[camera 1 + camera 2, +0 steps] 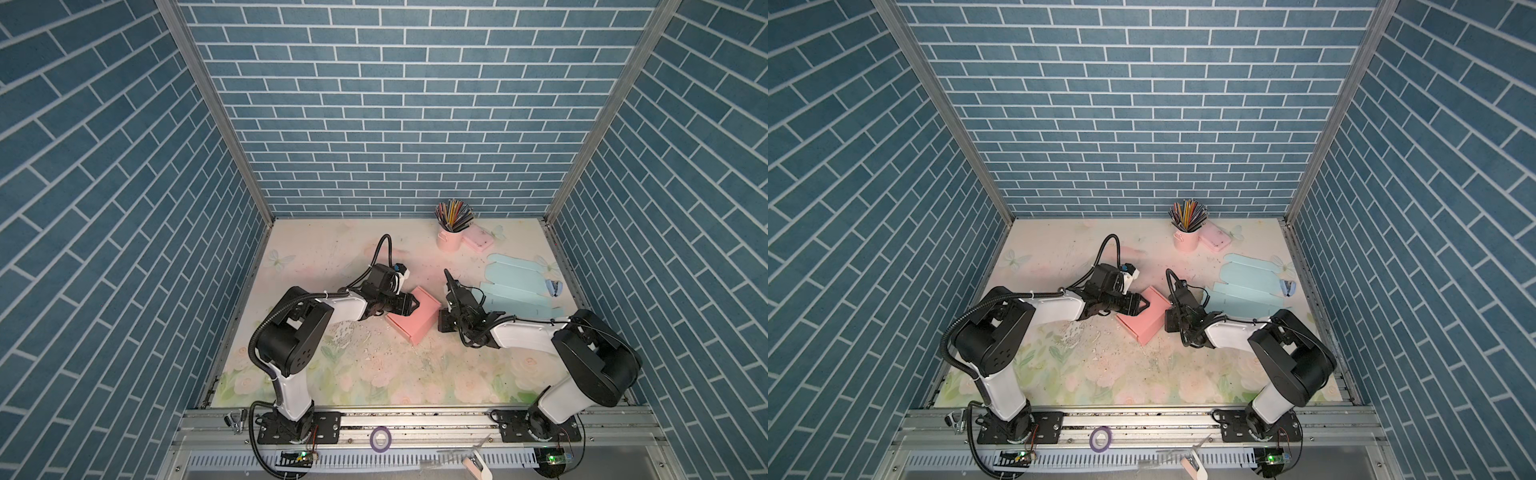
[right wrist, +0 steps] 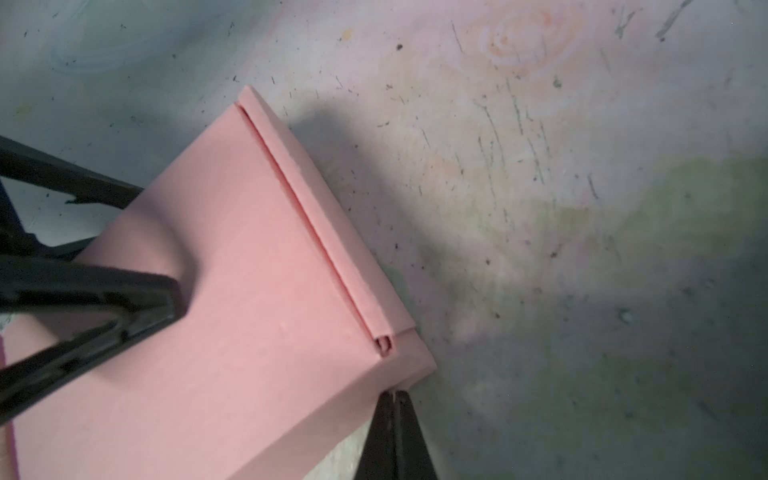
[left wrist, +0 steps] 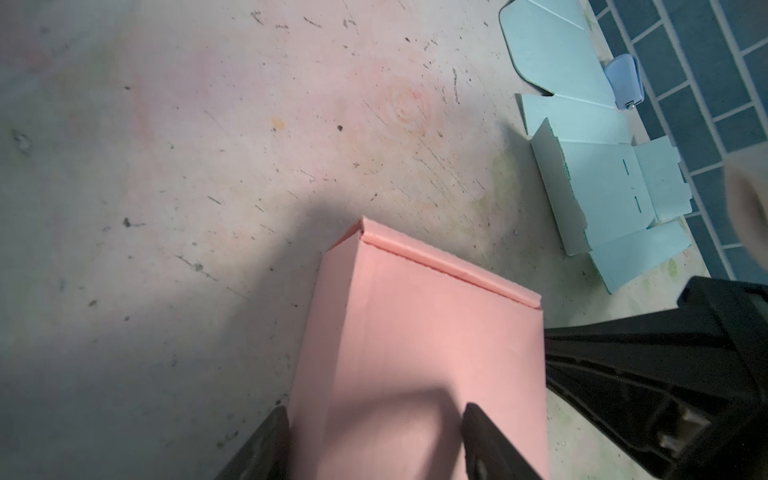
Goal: Fold the paper box
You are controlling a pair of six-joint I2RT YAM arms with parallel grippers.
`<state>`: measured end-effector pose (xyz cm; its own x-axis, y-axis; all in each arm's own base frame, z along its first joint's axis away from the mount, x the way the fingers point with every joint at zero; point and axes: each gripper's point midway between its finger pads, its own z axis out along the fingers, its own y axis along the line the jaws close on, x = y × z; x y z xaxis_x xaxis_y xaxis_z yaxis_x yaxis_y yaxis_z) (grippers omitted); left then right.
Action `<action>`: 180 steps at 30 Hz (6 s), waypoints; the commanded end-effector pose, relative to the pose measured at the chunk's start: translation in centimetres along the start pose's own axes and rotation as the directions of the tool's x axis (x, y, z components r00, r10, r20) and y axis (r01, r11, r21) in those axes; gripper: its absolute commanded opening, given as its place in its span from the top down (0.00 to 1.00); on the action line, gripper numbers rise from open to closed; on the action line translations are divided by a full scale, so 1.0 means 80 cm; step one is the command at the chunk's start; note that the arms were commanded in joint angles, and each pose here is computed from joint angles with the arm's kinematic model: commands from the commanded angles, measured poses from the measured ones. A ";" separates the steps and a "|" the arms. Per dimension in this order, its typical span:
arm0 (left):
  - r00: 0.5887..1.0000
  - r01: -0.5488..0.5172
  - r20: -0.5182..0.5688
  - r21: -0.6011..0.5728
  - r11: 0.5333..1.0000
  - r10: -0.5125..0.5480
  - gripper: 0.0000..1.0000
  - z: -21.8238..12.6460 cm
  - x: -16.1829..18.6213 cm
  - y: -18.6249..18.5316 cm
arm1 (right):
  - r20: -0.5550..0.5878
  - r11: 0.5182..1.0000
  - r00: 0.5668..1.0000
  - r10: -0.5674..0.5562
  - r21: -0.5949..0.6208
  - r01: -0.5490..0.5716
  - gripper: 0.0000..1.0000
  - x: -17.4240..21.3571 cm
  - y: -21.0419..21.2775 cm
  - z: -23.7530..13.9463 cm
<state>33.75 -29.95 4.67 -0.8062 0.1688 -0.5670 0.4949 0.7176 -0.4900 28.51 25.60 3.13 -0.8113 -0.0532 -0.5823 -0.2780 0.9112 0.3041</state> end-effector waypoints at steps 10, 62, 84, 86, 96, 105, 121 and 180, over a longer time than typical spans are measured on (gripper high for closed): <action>0.998 0.001 -0.069 0.036 0.999 0.001 0.35 0.004 0.025 -0.011 | 0.019 0.999 0.999 -0.026 -0.046 0.027 0.96 -0.011 0.024 -0.008; 0.996 0.061 -0.064 0.074 0.995 -0.056 0.27 -0.046 0.087 -0.031 | -0.011 0.980 0.990 -0.137 -0.144 0.134 0.86 0.084 0.104 -0.043; 0.994 0.061 -0.092 0.070 0.996 -0.055 0.27 -0.038 0.110 -0.052 | -0.001 0.970 0.990 -0.141 -0.198 0.138 0.86 0.076 0.125 -0.045; 0.994 0.064 -0.091 0.069 0.996 -0.058 0.27 -0.040 0.106 -0.048 | -0.003 0.976 0.992 -0.129 -0.180 0.127 0.86 0.082 0.111 -0.049; 0.996 0.054 -0.072 0.057 0.997 -0.050 0.11 -0.060 0.047 -0.034 | 0.034 0.989 0.997 -0.063 -0.131 0.066 0.85 0.083 0.059 -0.089; 0.998 0.022 -0.057 0.061 0.998 -0.019 0.09 -0.047 -0.002 -0.036 | 0.110 0.996 0.994 0.029 -0.083 -0.019 0.89 0.033 -0.004 -0.110; 0.997 0.065 -0.039 0.128 0.990 -0.061 0.11 0.014 -0.029 -0.030 | 0.070 1.000 0.998 -0.002 -0.025 0.004 0.94 0.003 -0.032 -0.050; 0.994 0.100 -0.067 0.208 0.973 -0.088 0.35 0.032 -0.011 -0.050 | 0.036 0.991 0.999 0.032 -0.129 -0.027 0.97 0.051 0.002 -0.054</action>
<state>33.57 -34.74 4.74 -0.8672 0.1489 -0.4752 0.4644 0.5862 -0.6639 21.95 23.32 3.78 -0.8038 -0.0477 -0.5930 -0.3510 0.8429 0.4079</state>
